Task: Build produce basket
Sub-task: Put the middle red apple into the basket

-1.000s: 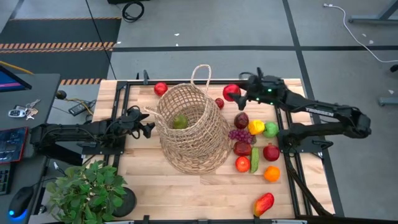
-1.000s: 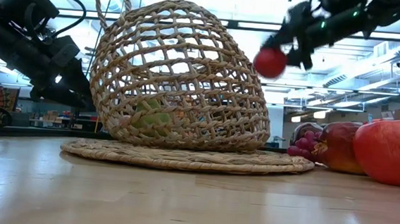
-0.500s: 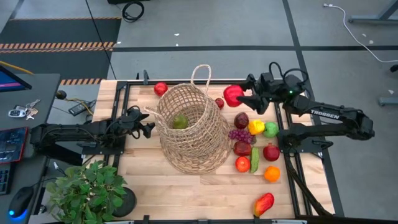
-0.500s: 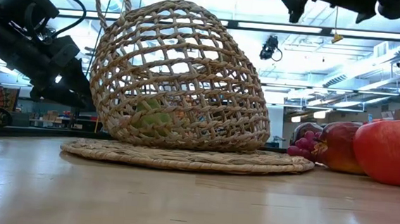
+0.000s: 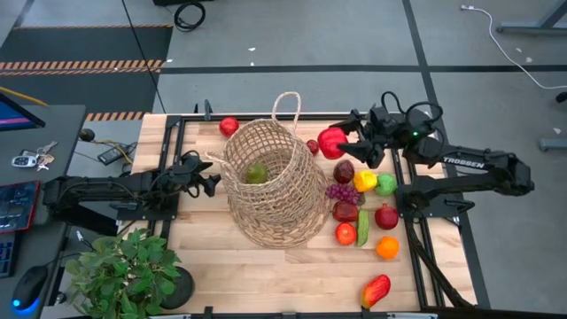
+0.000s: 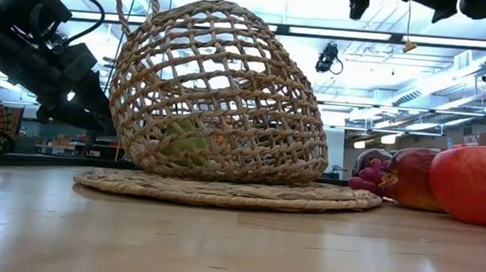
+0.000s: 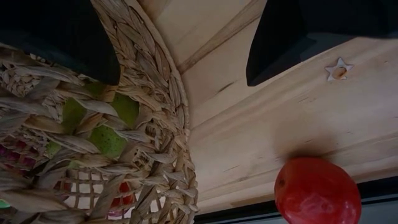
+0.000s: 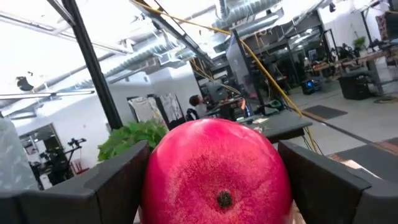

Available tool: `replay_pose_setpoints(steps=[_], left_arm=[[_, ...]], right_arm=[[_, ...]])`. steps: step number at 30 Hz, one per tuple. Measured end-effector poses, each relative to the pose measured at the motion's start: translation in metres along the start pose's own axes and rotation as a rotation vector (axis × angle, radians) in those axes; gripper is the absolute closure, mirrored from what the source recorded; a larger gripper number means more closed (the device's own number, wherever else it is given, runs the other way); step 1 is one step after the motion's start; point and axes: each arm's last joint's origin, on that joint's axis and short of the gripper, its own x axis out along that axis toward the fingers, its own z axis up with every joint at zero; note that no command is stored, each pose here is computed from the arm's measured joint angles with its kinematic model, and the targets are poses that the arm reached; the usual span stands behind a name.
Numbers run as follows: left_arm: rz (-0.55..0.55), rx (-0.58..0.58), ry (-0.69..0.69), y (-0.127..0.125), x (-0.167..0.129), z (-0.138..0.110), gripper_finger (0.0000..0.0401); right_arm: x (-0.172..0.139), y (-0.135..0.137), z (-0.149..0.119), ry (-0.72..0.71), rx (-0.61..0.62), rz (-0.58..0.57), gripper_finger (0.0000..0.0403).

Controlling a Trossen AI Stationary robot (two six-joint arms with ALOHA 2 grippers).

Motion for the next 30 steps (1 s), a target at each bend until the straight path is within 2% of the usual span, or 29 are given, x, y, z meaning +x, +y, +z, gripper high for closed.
replay_pose_setpoints(steps=[4,8,14,20,24,30], left_arm=[[0.0,0.0,0.0,0.0,0.0,0.0,0.0044],[0.0,0.001,0.0,0.0,0.0,0.0,0.0044],[0.0,0.0,0.0,0.0,0.0,0.0,0.0044],[0.0,0.0,0.0,0.0,0.0,0.0,0.0044],[0.0,0.0,0.0,0.0,0.0,0.0,0.0044],[0.0,0.001,0.0,0.0,0.0,0.0,0.0044]], right_arm=[[0.016,0.006,0.01,-0.038,0.016,-0.012,0.0054],[0.041,0.005,0.014,-0.001,-0.016,-0.024,0.0054],[0.085,-0.003,0.011,0.028,-0.141,-0.182,0.0054],[0.127,-0.015,0.005,0.121,-0.286,-0.254,0.0054],[0.153,-0.021,-0.003,0.201,-0.495,-0.232,0.0054],[0.172,-0.024,-0.026,0.338,-1.056,-0.167,0.0054]])
